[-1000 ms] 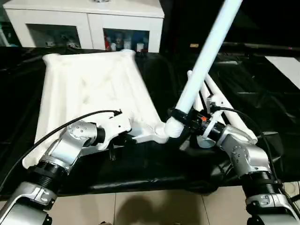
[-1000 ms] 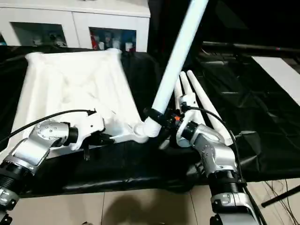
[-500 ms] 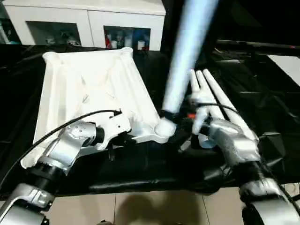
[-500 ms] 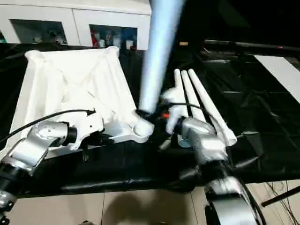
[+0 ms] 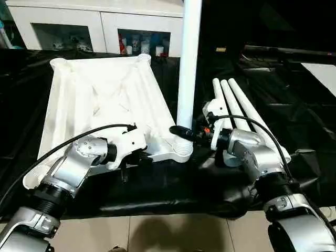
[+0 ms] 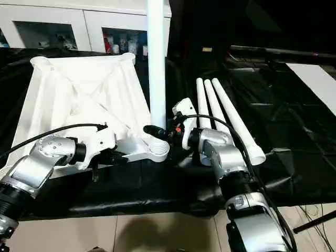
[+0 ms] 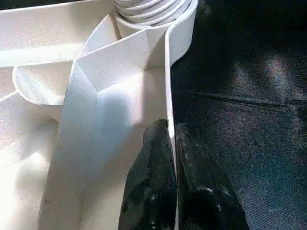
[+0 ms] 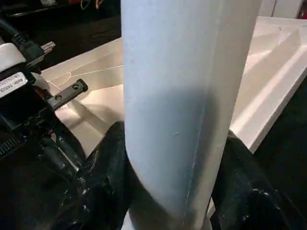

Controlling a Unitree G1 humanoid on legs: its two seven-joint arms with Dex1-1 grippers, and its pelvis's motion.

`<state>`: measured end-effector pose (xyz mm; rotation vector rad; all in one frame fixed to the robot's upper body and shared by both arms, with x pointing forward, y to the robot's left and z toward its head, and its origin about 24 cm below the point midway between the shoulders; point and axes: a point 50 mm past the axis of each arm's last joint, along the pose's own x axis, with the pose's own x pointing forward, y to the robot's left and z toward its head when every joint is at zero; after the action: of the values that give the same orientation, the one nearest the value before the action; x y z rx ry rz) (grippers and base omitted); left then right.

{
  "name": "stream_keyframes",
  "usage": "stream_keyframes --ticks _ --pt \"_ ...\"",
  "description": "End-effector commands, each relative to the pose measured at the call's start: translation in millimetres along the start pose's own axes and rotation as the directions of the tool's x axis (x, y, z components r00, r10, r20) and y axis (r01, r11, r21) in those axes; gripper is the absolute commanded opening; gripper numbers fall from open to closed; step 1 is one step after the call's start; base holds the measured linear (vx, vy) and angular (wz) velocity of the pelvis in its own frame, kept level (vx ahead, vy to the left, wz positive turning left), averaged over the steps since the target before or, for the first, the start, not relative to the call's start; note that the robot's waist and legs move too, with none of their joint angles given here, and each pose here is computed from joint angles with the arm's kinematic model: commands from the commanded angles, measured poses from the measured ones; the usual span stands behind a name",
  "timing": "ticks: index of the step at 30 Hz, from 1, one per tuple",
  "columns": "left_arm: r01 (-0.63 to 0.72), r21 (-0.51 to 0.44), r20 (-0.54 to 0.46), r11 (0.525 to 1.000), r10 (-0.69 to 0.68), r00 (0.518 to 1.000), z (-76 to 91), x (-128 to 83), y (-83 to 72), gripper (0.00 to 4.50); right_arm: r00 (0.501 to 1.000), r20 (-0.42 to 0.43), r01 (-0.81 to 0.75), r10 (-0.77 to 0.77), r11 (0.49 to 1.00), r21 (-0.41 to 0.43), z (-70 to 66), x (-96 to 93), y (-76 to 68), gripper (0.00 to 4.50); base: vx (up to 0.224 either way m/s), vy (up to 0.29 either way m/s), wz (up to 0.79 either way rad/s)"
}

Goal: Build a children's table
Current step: Insert table leg to table base

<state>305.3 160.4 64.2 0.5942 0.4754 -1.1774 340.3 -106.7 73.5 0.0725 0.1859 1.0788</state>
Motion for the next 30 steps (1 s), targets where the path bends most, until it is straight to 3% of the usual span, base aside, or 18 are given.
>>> stream_keyframes --ticks 1,12,21,30 --pt "-0.005 0.044 0.033 0.999 0.004 0.999 9.2 0 -1.5 0.00 0.999 -0.038 0.007 -0.006 0.999 0.044 -12.5 -1.9 -0.2 1.84 0.000 0.000 0.00" --pt "-0.021 0.040 0.037 0.999 0.019 0.999 9.8 2 -0.3 0.00 0.995 0.028 0.094 -0.100 0.980 0.174 -32.4 -11.7 -3.9 1.84 0.000 0.000 0.00" --pt "-0.031 0.044 0.043 0.999 0.029 0.999 12.3 3 2.9 0.00 0.990 0.035 0.131 -0.140 0.974 0.186 -50.5 -16.7 1.2 1.84 0.000 0.000 0.00" --pt "-0.035 0.052 0.047 0.998 0.032 0.998 15.6 5 5.5 0.00 0.986 0.070 0.140 -0.154 0.976 0.167 -58.8 -18.5 9.5 1.84 0.000 0.000 0.00"
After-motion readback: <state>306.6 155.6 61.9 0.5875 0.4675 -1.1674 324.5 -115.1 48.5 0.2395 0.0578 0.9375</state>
